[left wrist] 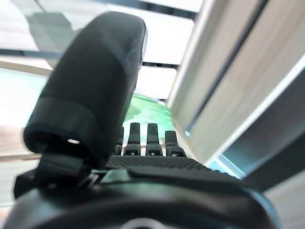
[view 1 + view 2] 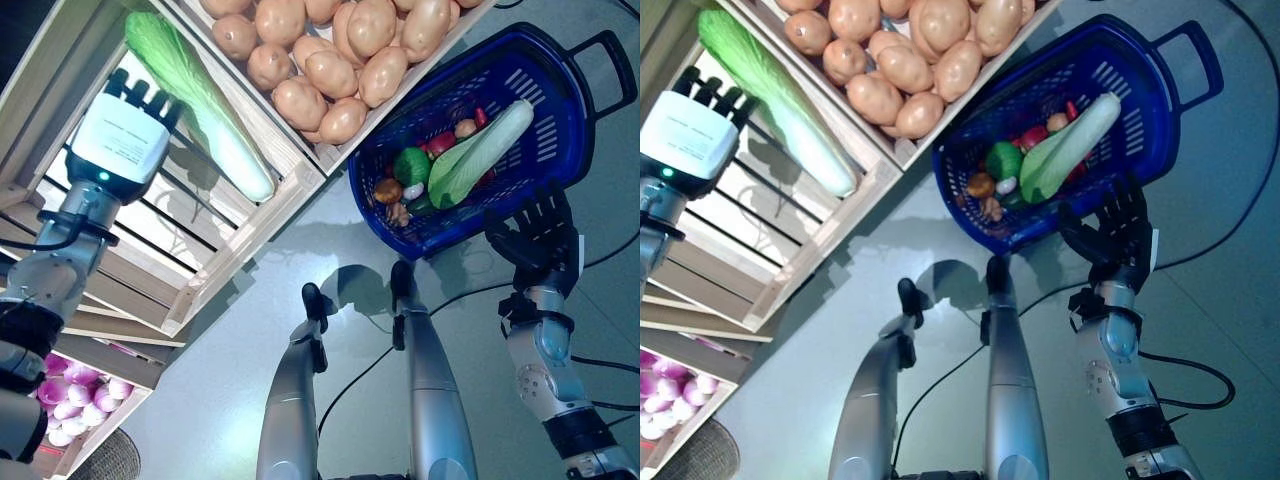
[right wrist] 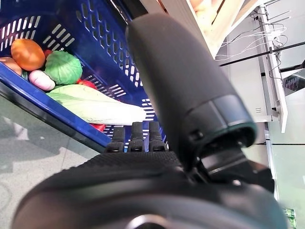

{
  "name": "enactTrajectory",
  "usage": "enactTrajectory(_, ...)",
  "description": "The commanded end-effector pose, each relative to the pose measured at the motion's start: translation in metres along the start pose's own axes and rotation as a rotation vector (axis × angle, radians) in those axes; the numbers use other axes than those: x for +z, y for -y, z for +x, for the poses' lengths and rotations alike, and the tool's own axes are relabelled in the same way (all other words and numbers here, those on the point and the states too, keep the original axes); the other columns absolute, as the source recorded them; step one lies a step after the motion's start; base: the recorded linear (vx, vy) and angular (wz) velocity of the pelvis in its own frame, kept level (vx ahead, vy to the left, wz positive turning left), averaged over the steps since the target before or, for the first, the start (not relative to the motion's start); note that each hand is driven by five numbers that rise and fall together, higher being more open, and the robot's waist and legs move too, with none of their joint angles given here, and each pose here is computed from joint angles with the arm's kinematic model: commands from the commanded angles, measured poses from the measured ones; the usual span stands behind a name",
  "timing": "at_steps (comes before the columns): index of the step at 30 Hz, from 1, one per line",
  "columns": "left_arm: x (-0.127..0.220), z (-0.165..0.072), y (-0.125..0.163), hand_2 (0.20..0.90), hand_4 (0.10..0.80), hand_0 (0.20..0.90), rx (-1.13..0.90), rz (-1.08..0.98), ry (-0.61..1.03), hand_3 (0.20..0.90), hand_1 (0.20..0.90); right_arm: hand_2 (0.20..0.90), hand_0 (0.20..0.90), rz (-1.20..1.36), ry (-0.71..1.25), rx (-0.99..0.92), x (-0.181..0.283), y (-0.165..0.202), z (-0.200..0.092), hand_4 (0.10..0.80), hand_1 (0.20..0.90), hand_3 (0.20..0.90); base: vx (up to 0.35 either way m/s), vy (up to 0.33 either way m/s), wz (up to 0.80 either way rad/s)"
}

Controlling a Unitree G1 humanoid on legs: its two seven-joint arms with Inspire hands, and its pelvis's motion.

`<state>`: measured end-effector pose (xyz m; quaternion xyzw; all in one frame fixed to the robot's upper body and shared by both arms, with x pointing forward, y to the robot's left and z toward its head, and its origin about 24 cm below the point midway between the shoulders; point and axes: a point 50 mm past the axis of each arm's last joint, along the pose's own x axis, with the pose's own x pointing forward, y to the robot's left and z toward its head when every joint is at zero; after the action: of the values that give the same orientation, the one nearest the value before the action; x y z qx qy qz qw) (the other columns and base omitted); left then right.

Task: Put vegetables into the basket

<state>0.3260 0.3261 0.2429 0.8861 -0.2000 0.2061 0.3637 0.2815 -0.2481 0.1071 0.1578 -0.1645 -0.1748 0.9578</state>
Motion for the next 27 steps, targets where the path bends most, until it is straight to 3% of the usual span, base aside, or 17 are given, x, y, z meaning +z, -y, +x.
enactTrajectory(1,-0.049,0.019,-0.036,0.900,0.800,0.900,0.196,0.068,-0.214,0.900,0.900,0.900,0.900,0.057,0.187,0.096,0.043,-0.012,0.007,0.800,0.900,0.900,0.012,0.032,-0.01)
enactTrajectory(13,-0.039,0.035,-0.049,0.900,0.800,0.900,0.269,0.030,-0.176,0.900,0.900,0.900,0.900,0.079,0.178,0.094,0.041,-0.017,0.005,0.800,0.900,0.900,0.020,0.018,-0.03)
enactTrajectory(27,-0.024,0.048,-0.052,0.900,0.800,0.900,0.183,-0.003,-0.080,0.900,0.900,0.900,0.900,0.072,0.190,0.099,0.046,-0.025,0.009,0.800,0.900,0.900,0.028,0.019,-0.01)
